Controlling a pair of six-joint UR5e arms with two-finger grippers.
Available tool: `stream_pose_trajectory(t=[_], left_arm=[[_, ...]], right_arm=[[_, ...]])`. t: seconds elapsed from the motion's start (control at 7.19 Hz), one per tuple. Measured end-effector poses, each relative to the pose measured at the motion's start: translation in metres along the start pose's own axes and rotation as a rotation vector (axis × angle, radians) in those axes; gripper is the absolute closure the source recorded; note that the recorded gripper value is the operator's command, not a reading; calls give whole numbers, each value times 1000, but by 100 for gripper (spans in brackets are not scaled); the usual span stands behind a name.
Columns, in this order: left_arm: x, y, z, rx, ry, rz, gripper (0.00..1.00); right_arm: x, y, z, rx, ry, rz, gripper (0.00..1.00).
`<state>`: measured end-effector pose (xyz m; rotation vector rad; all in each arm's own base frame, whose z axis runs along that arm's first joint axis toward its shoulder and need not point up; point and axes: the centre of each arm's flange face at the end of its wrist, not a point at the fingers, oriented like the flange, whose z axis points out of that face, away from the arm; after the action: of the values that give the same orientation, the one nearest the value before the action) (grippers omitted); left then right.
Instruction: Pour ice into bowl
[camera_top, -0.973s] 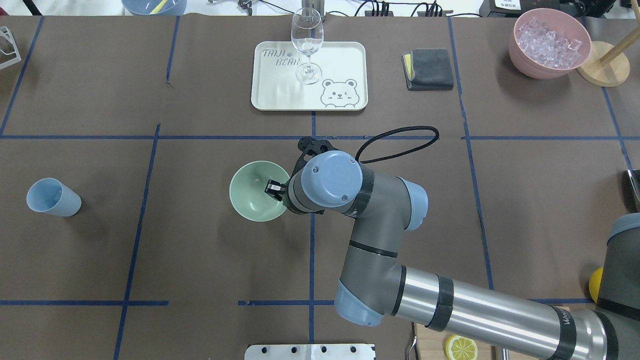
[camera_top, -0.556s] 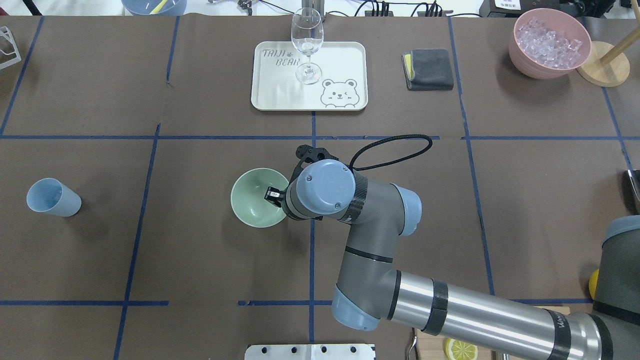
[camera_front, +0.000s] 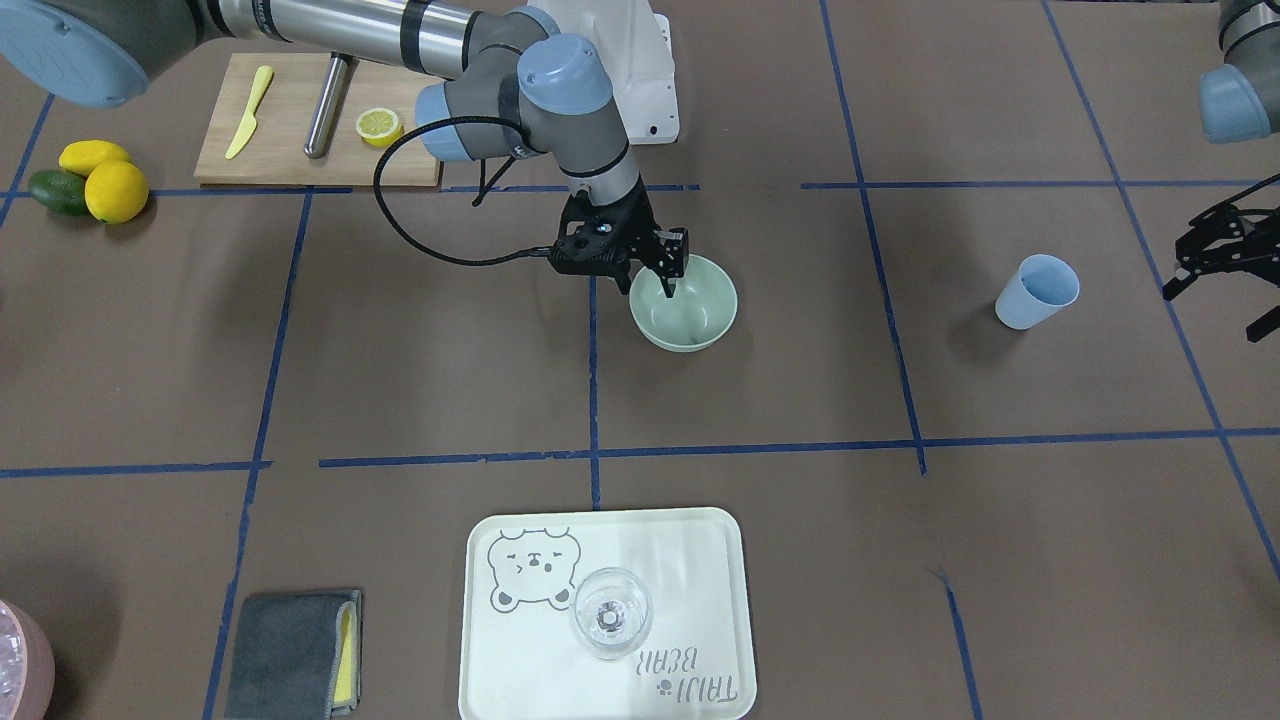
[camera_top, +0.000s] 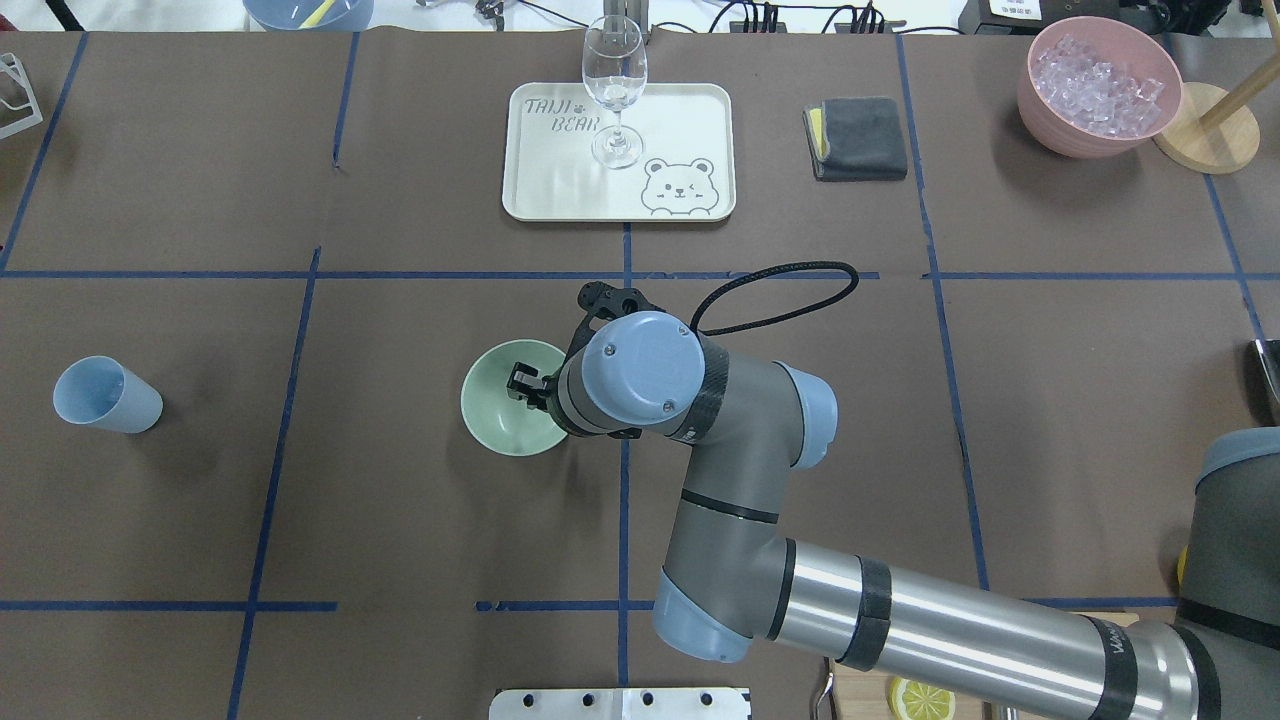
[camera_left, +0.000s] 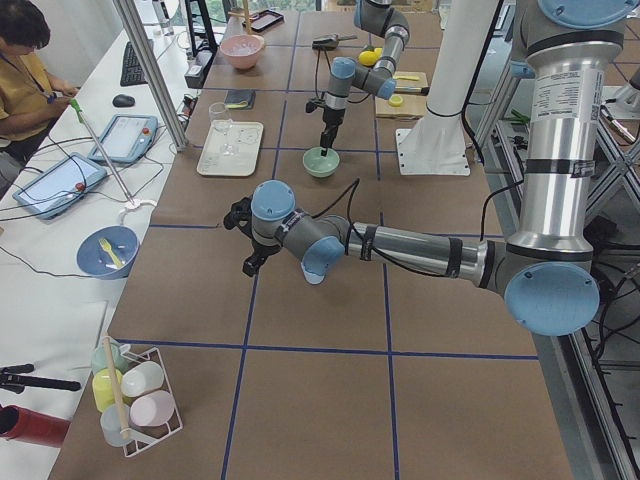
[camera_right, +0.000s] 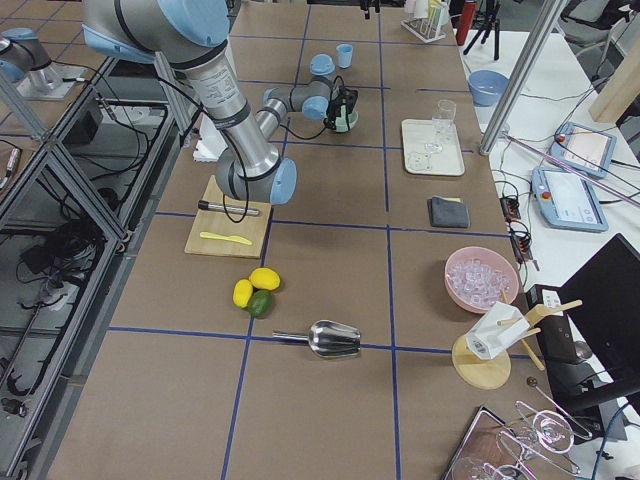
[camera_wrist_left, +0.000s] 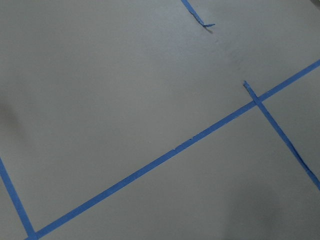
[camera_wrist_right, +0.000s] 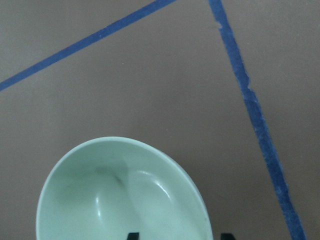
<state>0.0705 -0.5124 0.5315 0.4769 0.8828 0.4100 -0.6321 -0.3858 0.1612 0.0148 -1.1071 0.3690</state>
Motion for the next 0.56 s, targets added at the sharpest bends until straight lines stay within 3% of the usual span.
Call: stream_pose_trajectory(t=[0.28, 0.56], left_arm=[[33, -14, 9, 23, -93, -15, 0], [64, -20, 12, 42, -121, -8, 0]], right_arm=[[27, -35, -61, 2, -64, 15, 0], [92, -92, -124, 1, -80, 44, 0]])
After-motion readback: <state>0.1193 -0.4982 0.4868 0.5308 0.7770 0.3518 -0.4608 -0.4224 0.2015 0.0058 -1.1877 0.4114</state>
